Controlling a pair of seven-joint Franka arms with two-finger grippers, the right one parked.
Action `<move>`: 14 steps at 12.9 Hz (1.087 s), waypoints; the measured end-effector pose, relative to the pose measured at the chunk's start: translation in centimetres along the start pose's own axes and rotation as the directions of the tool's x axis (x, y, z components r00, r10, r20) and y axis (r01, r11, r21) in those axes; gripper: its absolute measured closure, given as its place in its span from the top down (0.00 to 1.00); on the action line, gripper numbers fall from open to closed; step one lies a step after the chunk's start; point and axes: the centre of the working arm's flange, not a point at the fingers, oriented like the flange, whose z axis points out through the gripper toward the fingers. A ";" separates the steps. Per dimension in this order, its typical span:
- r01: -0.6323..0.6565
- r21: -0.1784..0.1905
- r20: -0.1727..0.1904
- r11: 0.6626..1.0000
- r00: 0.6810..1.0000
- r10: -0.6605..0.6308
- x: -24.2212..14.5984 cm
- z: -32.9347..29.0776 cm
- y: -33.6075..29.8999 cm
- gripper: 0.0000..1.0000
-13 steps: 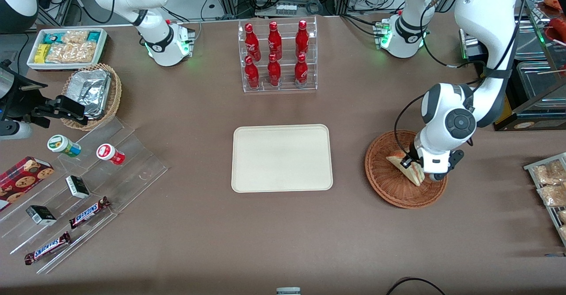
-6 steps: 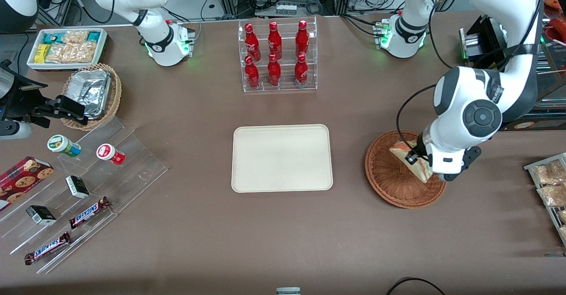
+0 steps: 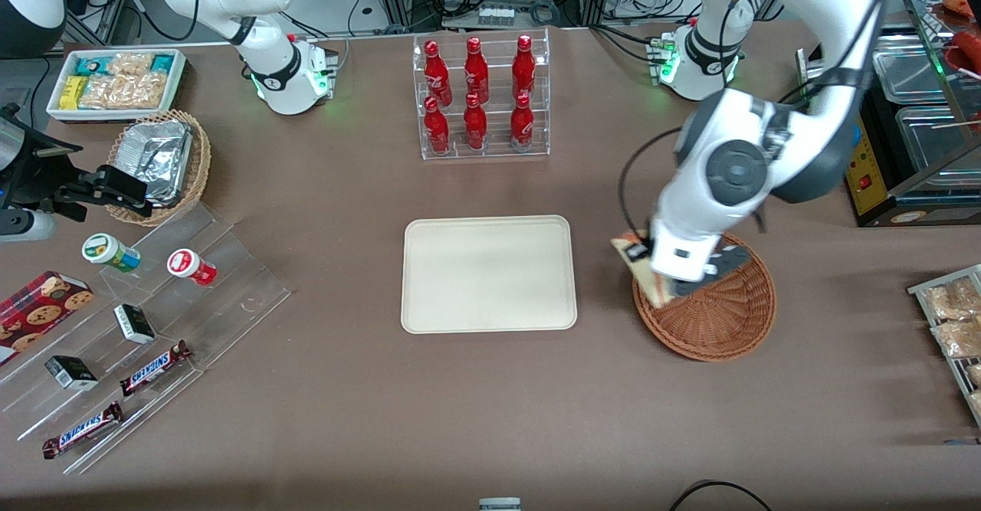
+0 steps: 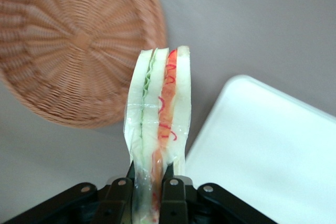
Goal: Place sandwich from basket to tray
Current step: 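Carry the sandwich over the cream tray and lower it onto it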
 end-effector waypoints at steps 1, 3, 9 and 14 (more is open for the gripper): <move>-0.045 -0.002 0.001 0.999 0.999 0.045 -1.2 0.7 1.8 0.19; -0.139 0.023 -0.002 0.990 0.990 0.139 -3.4 2.9 4.8 0.19; -0.350 0.047 0.001 0.936 0.937 0.351 -8.7 10.9 10.9 0.19; -0.404 0.008 -0.003 0.915 0.915 0.404 -11.5 13.4 13.3 0.19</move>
